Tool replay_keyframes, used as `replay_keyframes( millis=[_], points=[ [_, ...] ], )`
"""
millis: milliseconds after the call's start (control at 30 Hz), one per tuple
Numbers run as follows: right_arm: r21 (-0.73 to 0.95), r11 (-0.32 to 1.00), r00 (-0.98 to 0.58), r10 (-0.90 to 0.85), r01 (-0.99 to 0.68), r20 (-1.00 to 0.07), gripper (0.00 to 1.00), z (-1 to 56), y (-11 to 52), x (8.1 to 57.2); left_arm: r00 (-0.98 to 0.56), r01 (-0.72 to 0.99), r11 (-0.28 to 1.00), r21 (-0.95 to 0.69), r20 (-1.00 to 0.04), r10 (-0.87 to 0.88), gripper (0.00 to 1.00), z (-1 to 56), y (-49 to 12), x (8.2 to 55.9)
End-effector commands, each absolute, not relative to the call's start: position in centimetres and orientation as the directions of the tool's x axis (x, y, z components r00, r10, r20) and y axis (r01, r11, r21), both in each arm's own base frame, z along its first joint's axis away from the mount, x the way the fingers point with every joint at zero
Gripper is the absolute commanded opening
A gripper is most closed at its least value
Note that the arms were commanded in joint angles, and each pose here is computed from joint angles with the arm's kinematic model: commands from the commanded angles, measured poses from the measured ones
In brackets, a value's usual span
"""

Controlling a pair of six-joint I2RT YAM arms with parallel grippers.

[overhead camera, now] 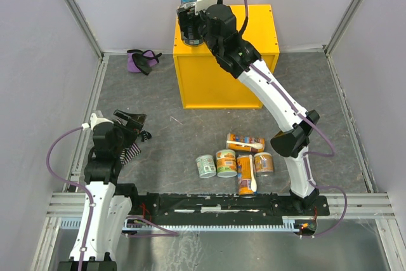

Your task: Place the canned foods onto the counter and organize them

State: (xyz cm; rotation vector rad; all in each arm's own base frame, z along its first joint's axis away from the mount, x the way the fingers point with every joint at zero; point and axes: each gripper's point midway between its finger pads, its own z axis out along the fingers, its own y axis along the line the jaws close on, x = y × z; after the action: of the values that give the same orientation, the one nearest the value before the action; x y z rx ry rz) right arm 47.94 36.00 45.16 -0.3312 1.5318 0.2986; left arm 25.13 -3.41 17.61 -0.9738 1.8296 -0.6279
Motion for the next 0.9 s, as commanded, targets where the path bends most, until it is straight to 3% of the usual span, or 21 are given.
replay_keyframes(
  millis=[0, 200, 567, 867],
  points=[
    [0.021, 0.935, 0.080, 0.053, -0.354, -0.995, 0.23, 49.61, 33.49, 46.68, -0.239, -0.325, 0.559, -0.763, -0.505, -0.829, 0.96, 18.03, -3.49, 25.39],
    [0.016, 0.931, 0.066, 0.043, -0.364, -0.997, 0.29, 49.05, 33.81, 46.74, -0.242, -0.322, 0.556, -0.767, -0.501, -0.831, 0.96, 17.97, -3.60, 25.53],
    [0.023, 0.926, 0.052, 0.046, -0.377, -0.998, 0.85, 48.78, 34.17, 46.76, -0.241, -0.329, 0.559, -0.761, -0.505, -0.829, 0.96, 17.99, -3.46, 25.49],
    [0.030, 0.922, 0.045, 0.051, -0.386, -0.998, 0.99, 48.85, 34.21, 46.51, -0.240, -0.333, 0.559, -0.759, -0.506, -0.829, 0.97, 18.14, -3.41, 25.34]
  ],
)
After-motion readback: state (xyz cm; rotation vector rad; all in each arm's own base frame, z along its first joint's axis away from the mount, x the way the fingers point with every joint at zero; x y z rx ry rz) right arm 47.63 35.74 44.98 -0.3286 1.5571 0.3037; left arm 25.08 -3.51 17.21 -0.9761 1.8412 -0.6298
